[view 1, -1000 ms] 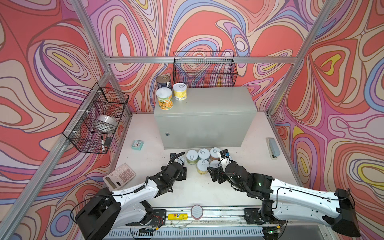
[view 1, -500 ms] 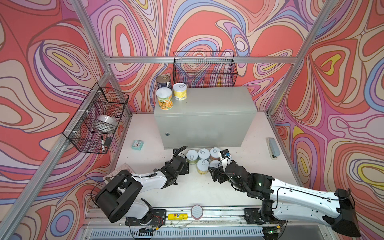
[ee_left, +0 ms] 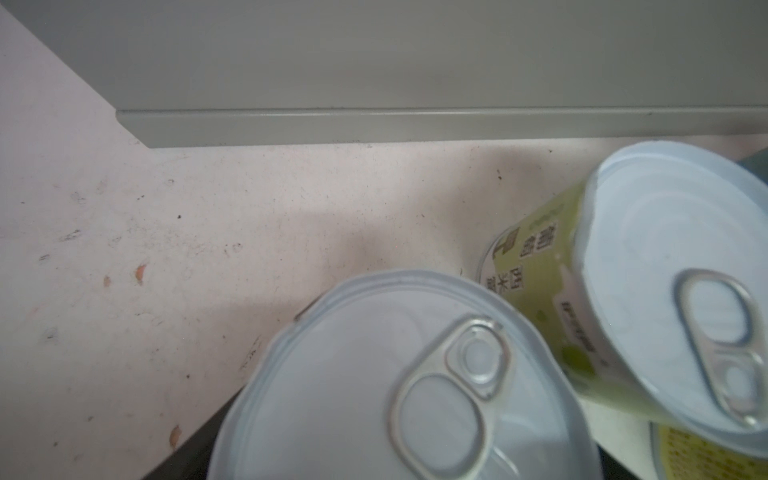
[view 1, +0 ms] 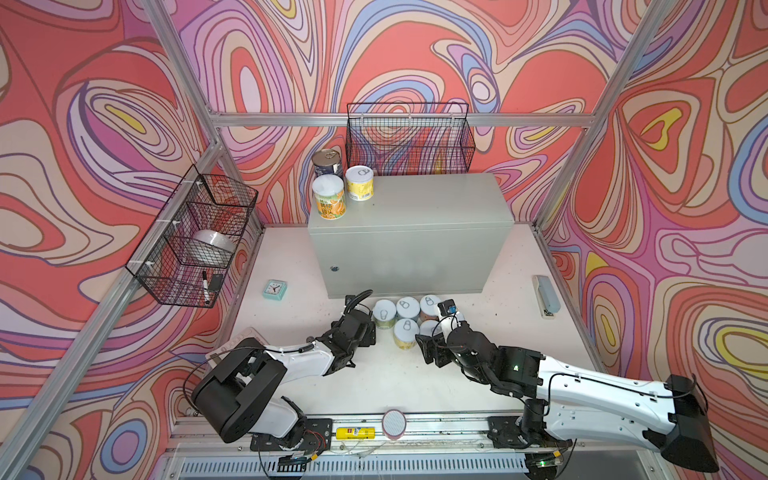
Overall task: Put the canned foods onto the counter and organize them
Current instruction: 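Close the left gripper on the pink-labelled can while the right gripper hovers, then lift the pink can with the left gripper toward the box top while the right rises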
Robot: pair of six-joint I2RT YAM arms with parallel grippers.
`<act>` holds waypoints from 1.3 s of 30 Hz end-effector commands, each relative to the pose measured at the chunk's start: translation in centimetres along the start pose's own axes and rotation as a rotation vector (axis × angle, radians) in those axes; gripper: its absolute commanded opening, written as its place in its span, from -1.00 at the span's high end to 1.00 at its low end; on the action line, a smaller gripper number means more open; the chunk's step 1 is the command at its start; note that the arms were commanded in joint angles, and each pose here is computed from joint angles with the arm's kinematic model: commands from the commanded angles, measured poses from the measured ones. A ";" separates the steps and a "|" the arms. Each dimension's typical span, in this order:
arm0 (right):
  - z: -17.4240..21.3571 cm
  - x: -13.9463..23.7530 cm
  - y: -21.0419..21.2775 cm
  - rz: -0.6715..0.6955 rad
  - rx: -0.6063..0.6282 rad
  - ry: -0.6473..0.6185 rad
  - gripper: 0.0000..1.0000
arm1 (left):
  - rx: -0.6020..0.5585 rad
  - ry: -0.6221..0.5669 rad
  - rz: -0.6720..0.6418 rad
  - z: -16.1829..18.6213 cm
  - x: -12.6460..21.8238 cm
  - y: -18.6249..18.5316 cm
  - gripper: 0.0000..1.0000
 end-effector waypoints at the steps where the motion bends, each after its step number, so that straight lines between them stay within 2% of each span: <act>1: 0.5 0.0 -0.2 0.021 0.020 0.006 -0.82 | 0.010 -0.012 -0.017 -0.1 -0.3 0.4 -0.62; 6: 0.3 0.1 -0.2 0.022 0.021 0.000 -0.82 | 0.009 -0.014 -0.019 -0.1 -0.1 0.5 -0.18; 10: 0.2 0.1 -0.2 0.018 0.017 -0.007 -0.82 | 0.013 -0.020 -0.013 -0.3 0.6 0.7 0.66; 12: 0.3 0.0 -0.2 0.019 0.016 -0.006 -0.81 | 0.014 -0.022 -0.012 -0.4 1.0 0.8 1.00; 20: 0.3 -0.3 0.0 0.014 0.014 -0.005 -0.82 | 0.020 -0.057 0.014 -1.4 3.7 1.2 1.00; 26: 0.0 0.4 -0.5 0.026 -0.008 -0.039 -0.81 | 0.019 -0.090 0.095 -3.6 8.6 0.2 1.00; 33: -0.6 1.8 -1.6 0.055 -0.054 -0.101 -0.81 | -0.015 -0.135 0.148 -8.6 16.1 -2.3 1.00; 39: -1.9 2.2 -1.6 0.076 -0.037 -0.105 -0.81 | -0.052 -0.192 0.174 -13.4 20.0 -5.0 1.00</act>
Point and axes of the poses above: each gripper's point midway between its finger pads, its own x axis back along the fingers, its own y axis along the line the jaws close on, z = x × y, the point moved 5 cm from there along x, back along the fingers, and after that the axes turned 12 degrees about x, right-handed, at the moved point
